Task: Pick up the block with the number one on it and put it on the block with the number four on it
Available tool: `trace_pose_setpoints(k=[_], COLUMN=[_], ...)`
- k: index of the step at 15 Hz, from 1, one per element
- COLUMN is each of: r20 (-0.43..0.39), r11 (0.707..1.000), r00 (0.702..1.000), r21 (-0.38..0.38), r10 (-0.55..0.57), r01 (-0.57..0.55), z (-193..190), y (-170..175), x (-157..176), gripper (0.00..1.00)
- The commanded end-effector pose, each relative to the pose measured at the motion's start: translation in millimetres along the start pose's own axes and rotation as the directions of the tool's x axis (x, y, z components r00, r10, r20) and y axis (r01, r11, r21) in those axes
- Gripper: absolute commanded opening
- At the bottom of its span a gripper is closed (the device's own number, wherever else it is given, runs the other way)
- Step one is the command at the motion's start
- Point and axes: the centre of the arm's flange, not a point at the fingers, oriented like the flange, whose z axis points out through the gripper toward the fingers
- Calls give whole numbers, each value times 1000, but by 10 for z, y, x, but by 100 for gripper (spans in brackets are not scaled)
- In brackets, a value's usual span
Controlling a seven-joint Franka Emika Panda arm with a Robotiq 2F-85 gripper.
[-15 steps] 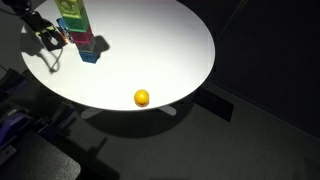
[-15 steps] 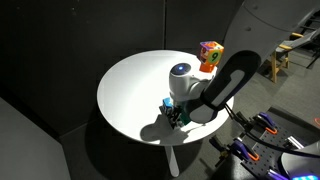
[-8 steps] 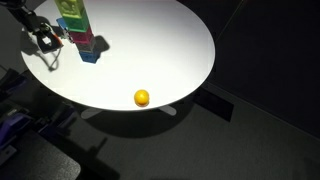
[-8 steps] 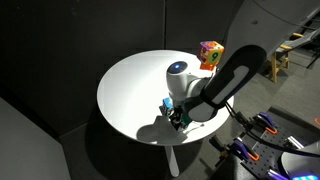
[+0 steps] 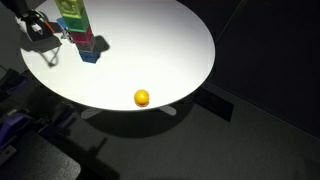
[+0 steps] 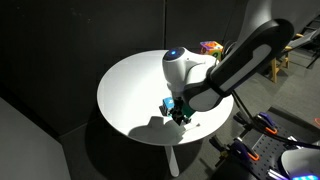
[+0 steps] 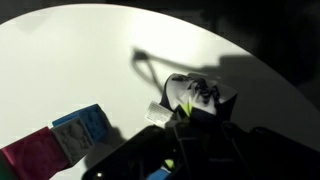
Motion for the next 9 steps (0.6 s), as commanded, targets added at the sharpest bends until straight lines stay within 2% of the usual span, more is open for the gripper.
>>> trace_pose_setpoints(k=[1, 9], r20=[-8, -18], r11=[1000, 999], r00=[1000, 999], r21=[-15, 6], r10=[4, 33], r01=[-4, -33], z=[-293, -511], y=[77, 205], x=[15, 313], gripper=[10, 9])
